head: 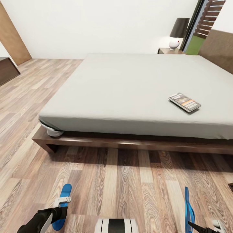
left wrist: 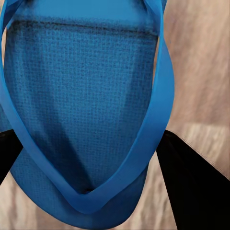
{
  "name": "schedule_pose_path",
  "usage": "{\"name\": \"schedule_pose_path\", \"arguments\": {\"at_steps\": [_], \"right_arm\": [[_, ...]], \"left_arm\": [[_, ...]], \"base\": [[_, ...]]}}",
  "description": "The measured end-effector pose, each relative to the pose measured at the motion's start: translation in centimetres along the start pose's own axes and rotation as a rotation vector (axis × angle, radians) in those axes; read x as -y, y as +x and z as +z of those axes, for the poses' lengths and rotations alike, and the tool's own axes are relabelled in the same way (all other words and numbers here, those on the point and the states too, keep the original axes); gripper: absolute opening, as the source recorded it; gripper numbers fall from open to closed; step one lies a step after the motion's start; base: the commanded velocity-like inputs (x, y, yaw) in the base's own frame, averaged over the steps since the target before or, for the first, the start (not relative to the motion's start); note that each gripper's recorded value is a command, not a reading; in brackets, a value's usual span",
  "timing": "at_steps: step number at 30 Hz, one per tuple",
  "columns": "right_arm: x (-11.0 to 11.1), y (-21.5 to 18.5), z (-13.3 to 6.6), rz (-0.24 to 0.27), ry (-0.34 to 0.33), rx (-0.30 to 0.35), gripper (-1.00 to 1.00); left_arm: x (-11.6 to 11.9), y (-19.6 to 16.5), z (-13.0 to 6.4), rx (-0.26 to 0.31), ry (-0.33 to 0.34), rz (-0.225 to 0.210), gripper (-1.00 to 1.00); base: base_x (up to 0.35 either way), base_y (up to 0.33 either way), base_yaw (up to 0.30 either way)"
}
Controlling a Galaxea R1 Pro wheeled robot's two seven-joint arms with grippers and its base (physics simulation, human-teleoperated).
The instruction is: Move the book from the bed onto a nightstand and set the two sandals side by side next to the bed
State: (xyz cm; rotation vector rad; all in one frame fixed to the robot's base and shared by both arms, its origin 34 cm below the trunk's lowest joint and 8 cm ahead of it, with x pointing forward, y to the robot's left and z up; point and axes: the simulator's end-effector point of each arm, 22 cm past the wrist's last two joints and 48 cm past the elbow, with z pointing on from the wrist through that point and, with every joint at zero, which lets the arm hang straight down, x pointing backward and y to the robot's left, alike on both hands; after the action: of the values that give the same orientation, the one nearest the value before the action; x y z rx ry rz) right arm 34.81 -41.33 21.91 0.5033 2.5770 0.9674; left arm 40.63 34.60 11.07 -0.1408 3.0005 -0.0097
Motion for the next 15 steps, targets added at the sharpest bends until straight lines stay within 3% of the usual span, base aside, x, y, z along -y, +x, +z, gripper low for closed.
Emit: {"name": "schedule_pose_path", "arguments": {"at_steps": [5,9,15], "right_arm": [[0.3,0.4,0.1,0.007,0.005,-0.007,-1.00],[0.3,0.3,0.1,0.007,0.005,-0.007,-1.00],[0.2,0.3,0.1,0.006,0.003,-0.008,-1.00]], "left_arm": [[-0.1,0.4,0.4,-0.005,-0.001,0.000,-1.00],[-0.3,-1.0,0.3,0.061,-0.003,0.009,-1.00],[-0.3,-1.4,0.3,0.078,-0.003,0.013,-1.00]], "base": [[0.000,0.000,0.000],[0.006,0.000,0.000],[0.244,0.000,0.000]]}}
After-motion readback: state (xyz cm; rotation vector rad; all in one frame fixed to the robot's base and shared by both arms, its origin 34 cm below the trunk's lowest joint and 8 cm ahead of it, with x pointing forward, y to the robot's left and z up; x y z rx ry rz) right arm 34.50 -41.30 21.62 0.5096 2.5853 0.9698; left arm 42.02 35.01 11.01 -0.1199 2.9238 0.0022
